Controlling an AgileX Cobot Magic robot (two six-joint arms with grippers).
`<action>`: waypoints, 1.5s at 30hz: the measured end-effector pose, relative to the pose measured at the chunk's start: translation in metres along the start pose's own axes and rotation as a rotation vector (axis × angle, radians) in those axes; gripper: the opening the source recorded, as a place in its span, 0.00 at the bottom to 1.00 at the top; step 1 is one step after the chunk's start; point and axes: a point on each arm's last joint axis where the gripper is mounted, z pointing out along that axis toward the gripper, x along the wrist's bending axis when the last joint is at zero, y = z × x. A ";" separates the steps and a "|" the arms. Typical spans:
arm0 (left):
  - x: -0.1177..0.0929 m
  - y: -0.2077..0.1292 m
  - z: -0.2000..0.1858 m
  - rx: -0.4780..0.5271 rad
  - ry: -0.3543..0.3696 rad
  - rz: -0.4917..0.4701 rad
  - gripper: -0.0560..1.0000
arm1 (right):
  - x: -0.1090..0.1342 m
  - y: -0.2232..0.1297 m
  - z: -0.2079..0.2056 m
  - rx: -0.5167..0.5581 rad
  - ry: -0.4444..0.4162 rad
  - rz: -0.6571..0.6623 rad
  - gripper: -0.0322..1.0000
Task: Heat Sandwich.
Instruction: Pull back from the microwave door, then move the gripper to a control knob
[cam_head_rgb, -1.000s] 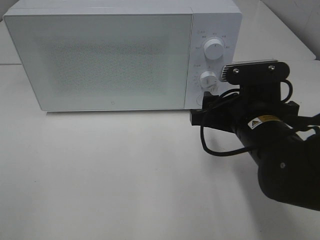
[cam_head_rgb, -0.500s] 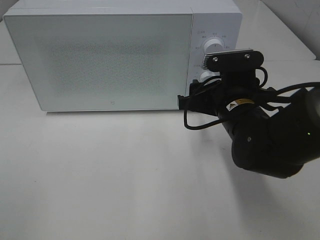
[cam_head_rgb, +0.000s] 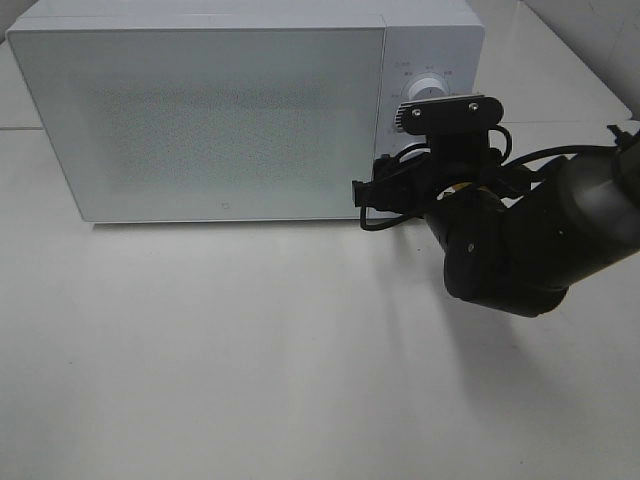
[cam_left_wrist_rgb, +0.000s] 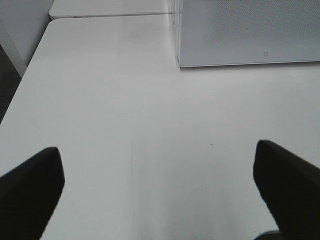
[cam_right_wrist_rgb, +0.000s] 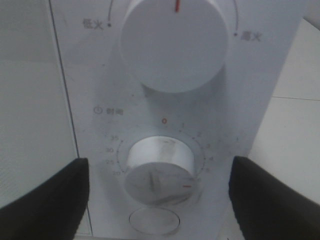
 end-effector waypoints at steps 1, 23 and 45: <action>0.000 0.000 0.000 0.000 0.000 0.000 0.98 | 0.000 0.000 0.000 0.000 0.000 0.000 0.76; 0.000 0.000 0.000 0.000 0.000 0.000 0.98 | 0.004 -0.004 0.013 0.002 -0.009 0.048 0.66; 0.000 0.000 0.000 0.000 0.000 0.000 0.98 | 0.004 -0.006 0.015 0.009 -0.033 0.075 0.46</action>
